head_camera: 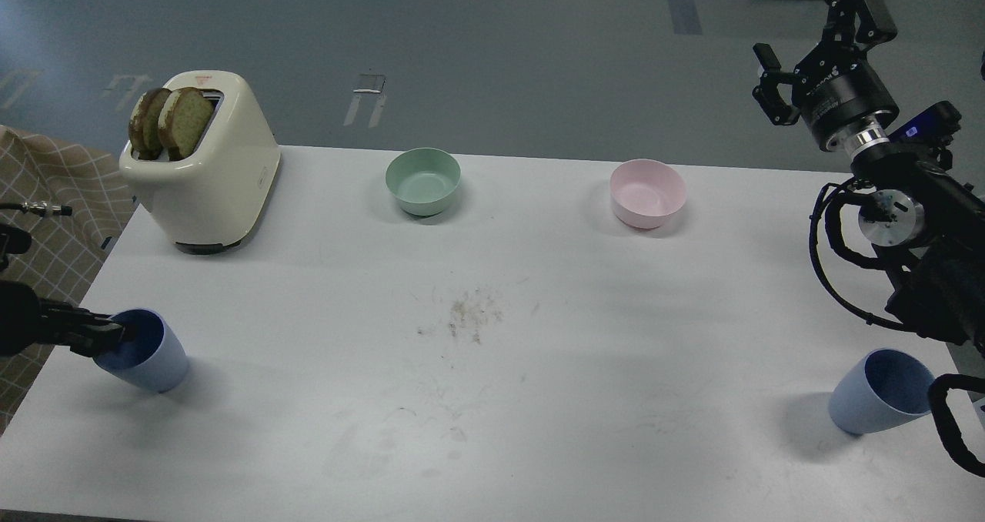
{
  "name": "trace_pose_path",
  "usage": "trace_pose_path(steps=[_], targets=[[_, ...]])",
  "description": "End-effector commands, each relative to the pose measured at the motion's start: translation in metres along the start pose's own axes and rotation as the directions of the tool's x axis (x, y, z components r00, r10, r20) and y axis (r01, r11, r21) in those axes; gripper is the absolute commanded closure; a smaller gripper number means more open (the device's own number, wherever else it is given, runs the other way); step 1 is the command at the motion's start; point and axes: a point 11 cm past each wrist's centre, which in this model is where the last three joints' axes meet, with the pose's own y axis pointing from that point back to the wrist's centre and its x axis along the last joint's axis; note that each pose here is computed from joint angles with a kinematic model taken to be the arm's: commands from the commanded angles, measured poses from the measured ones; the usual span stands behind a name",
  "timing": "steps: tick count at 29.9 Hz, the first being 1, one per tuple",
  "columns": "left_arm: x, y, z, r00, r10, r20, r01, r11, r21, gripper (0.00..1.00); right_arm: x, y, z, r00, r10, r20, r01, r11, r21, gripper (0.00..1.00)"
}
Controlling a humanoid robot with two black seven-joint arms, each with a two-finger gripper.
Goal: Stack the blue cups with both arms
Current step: 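Grasp the blue cup nearest the left gripper and lift it, then carry the blue cup with the left gripper to the table center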
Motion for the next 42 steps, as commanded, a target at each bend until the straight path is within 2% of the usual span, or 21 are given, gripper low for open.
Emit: trace_pose_path(steps=[1, 9, 12, 18, 22, 26, 28, 30, 38, 42], targets=[[0.002, 0.004, -0.003, 1.000, 0.018, 0.006, -0.018, 1.000, 0.012, 1.00, 0.001, 0.000, 0.000, 1.000, 0.001, -0.001, -0.001, 1.000, 0.000, 0.00], [0.016, 0.009, 0.006, 0.998, 0.051, 0.033, -0.051, 0.999, -0.010, 1.00, 0.000, -0.004, -0.009, 1.000, -0.006, -0.008, 0.006, 1.000, 0.014, 0.00], [0.033, 0.017, 0.019, 0.993, 0.091, 0.069, -0.089, 0.995, -0.036, 1.00, -0.001, -0.008, -0.027, 0.999, -0.024, -0.025, 0.025, 0.999, 0.041, 0.00], [0.106, 0.034, 0.086, 0.955, 0.202, 0.218, -0.166, 0.970, -0.176, 1.00, -0.030, -0.037, -0.074, 0.981, -0.130, -0.143, 0.140, 0.988, 0.064, 0.00], [0.178, 0.029, 0.165, 0.864, 0.347, 0.364, -0.219, 0.912, -0.348, 1.00, -0.052, -0.055, -0.102, 0.963, -0.180, -0.199, 0.200, 0.976, 0.085, 0.00], [0.197, 0.018, 0.208, 0.822, 0.382, 0.422, -0.195, 0.886, -0.422, 1.00, -0.066, -0.063, -0.114, 0.951, -0.208, -0.230, 0.233, 0.968, 0.089, 0.00], [0.207, 0.000, 0.251, 0.787, 0.399, 0.470, -0.157, 0.867, -0.474, 1.00, -0.072, -0.067, -0.119, 0.943, -0.222, -0.249, 0.250, 0.965, 0.084, 0.00], [0.209, -0.007, 0.274, 0.769, 0.410, 0.490, -0.133, 0.853, -0.505, 1.00, -0.075, -0.069, -0.123, 0.939, -0.228, -0.258, 0.258, 0.962, 0.087, 0.00], [0.214, -0.036, 0.330, 0.719, 0.426, 0.550, -0.080, 0.836, -0.543, 1.00, -0.079, -0.071, -0.131, 0.936, -0.231, -0.267, 0.265, 0.959, 0.098, 0.00], [0.216, -0.056, 0.374, 0.682, 0.441, 0.584, -0.043, 0.821, -0.569, 1.00, -0.080, -0.073, -0.134, 0.934, -0.233, -0.271, 0.268, 0.958, 0.102, 0.00]])
